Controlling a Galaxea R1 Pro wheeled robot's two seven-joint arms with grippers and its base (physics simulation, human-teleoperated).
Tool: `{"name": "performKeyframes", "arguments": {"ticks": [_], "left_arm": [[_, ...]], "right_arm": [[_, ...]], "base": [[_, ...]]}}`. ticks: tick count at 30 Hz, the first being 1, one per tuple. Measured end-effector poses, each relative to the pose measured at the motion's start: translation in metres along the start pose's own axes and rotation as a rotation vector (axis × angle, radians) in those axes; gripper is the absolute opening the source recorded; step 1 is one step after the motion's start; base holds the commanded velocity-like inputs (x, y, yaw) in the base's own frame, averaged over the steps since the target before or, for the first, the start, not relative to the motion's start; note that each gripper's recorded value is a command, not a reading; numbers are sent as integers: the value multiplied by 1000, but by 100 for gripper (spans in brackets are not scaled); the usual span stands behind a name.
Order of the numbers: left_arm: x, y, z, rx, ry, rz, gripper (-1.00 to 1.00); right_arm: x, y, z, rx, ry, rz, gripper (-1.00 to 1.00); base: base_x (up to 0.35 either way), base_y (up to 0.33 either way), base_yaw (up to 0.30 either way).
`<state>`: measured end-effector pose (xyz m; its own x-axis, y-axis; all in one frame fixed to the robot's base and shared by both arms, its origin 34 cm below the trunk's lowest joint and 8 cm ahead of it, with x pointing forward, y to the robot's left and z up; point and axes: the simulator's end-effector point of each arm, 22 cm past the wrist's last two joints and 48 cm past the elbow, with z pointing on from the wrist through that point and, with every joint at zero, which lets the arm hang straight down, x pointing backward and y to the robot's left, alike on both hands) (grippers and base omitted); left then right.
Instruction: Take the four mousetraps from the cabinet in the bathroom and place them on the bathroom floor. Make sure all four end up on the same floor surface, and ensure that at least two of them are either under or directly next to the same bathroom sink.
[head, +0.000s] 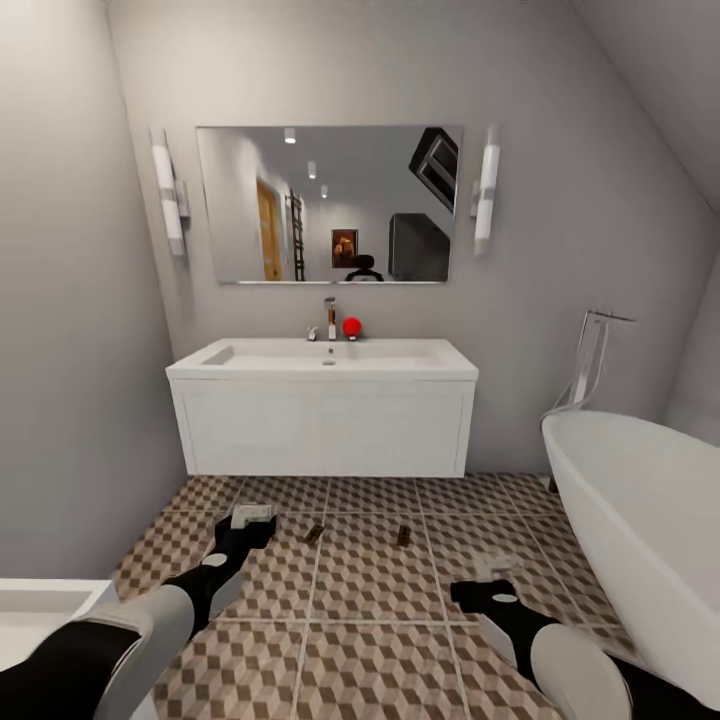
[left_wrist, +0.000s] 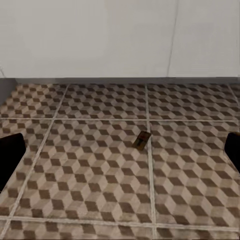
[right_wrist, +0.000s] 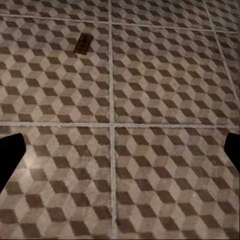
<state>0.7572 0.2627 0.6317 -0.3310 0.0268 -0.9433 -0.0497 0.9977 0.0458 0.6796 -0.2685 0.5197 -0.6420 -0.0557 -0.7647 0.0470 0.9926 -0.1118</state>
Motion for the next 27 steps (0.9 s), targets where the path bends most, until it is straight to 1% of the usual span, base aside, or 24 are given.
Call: {"name": "performKeyframes", "arguments": {"ticks": [4,5,12,13,16,20,21,27], "left_arm": [[22,9,-8,-13,41,-3,100],[19,9,-9,-13,41,-2,100],[58,24,-27,-38,119,-23,100],[56,24,-28,-37,119,-22,100],[75,28,-37,-45,164,-30,100],[101,31,-51,-50,234,-31,100],[99,31,-52,-50,235,-31,100],[137,33,-77,-51,338,-27,100]], "right_arm": [[11,-8,-5,13,24,-3,100],[9,-8,-6,13,24,-4,100],[17,-13,-14,20,55,-7,100],[15,-14,-15,20,55,-8,100],[33,-14,-21,21,92,-12,100],[68,-15,-32,22,158,-20,100],[66,-15,-33,22,158,-20,100],[117,-15,-53,18,247,-30,100]], "base": [[0,0,0],[0,0,0],[0,0,0],[0,0,0],[0,0,0],[0,0,0],[0,0,0],[0,0,0]]}}
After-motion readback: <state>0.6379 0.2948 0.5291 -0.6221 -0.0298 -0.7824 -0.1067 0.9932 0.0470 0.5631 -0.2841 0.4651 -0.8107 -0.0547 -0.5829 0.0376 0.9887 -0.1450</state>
